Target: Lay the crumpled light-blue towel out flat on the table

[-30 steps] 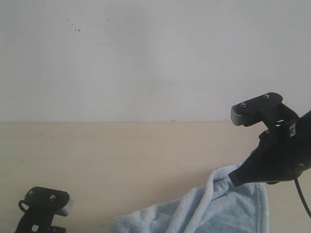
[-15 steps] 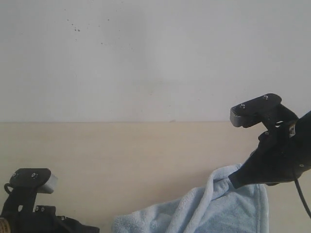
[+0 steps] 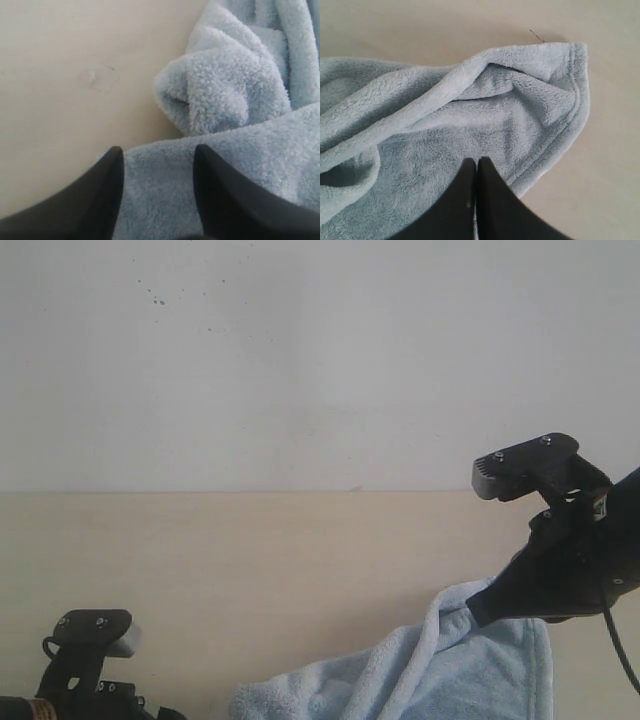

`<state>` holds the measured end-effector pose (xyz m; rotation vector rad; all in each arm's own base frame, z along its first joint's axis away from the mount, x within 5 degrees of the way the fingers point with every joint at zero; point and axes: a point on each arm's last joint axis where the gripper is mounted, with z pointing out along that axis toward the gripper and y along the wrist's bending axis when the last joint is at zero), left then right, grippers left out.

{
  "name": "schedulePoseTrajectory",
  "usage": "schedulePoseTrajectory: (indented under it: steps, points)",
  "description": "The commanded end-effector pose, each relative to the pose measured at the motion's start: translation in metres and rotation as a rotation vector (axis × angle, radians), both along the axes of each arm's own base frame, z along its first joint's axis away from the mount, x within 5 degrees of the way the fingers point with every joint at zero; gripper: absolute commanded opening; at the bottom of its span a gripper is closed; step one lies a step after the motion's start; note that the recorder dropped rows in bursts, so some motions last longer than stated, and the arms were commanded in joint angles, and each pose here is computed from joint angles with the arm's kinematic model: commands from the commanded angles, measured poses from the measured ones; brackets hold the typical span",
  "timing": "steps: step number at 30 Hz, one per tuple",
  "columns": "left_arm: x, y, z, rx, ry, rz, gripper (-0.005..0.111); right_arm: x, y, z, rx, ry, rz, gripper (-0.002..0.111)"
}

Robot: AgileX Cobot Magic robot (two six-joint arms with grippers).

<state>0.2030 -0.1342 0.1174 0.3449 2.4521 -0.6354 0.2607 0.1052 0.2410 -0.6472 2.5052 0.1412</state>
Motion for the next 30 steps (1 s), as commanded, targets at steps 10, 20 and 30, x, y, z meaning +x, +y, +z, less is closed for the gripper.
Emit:
schedulePoseTrajectory:
  steps: [10,20,30]
  points:
    - [-0.001,0.002,-0.010,0.044,0.043,-0.003,0.043,-0.002,0.002,0.003,0.033,-0.003,0.010,0.000]
    - [-0.002,0.001,-0.025,0.056,0.091,-0.008,0.043,-0.003,0.002,0.003,0.027,0.006,0.022,0.000]
    - [-0.003,0.001,-0.036,0.058,0.130,-0.005,0.043,-0.004,0.002,0.002,0.036,0.012,0.018,0.000]
